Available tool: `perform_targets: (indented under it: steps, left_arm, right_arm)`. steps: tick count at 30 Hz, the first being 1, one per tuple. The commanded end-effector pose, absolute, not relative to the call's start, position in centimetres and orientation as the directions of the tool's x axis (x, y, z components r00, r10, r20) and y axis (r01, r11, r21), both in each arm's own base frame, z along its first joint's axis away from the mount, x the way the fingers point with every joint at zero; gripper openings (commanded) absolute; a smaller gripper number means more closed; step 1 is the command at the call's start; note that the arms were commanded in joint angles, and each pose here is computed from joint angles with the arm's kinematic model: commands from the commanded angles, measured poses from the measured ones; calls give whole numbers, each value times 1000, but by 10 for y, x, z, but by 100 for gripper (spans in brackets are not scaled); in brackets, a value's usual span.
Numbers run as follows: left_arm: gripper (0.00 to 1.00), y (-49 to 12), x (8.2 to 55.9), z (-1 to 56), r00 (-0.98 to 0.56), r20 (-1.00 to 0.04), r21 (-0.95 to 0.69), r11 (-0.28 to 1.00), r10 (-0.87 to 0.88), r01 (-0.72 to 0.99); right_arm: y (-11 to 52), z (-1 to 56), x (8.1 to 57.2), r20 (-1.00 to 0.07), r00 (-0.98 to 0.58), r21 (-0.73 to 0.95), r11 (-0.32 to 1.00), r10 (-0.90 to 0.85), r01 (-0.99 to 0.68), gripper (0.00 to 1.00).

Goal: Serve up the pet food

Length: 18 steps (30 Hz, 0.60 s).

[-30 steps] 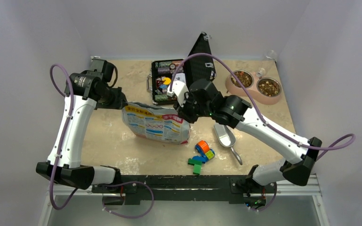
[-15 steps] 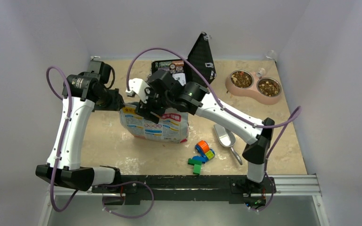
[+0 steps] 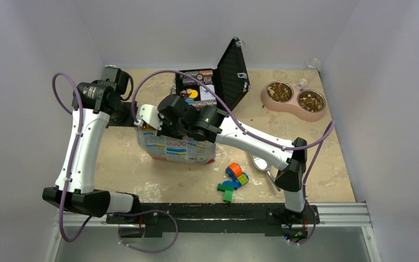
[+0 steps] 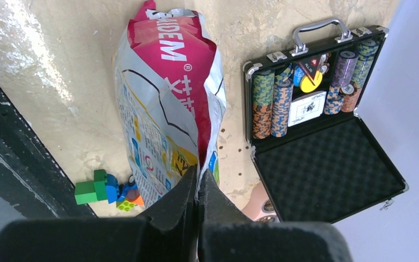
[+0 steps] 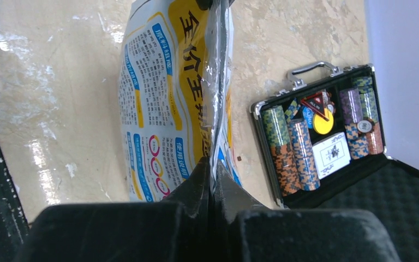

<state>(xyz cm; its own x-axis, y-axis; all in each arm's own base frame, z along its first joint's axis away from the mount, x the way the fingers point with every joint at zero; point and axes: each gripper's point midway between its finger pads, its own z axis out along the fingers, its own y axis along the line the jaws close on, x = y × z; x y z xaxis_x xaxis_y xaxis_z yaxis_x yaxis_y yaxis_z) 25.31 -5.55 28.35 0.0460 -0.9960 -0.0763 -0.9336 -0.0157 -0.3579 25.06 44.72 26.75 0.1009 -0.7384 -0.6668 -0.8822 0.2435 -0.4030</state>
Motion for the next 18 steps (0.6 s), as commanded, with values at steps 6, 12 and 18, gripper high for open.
perform_targets:
  steps: [6, 12, 18]
  left_arm:
    - [33, -64, 250, 301, 0, -5, -513, 3, -1000, -859]
    - [51, -87, 243, 290, -38, 134, -561, -45, -990, -827]
    - [48, -106, 253, 293, -89, 229, -578, -62, -969, -814]
  right_arm:
    - [435, 310, 246, -740, 72, -339, 277, -669, -899, 0]
    - [432, 308, 243, -741, 93, -345, 258, -665, -903, 0]
    - [420, 295, 247, -699, 101, -386, 254, -708, -887, 16]
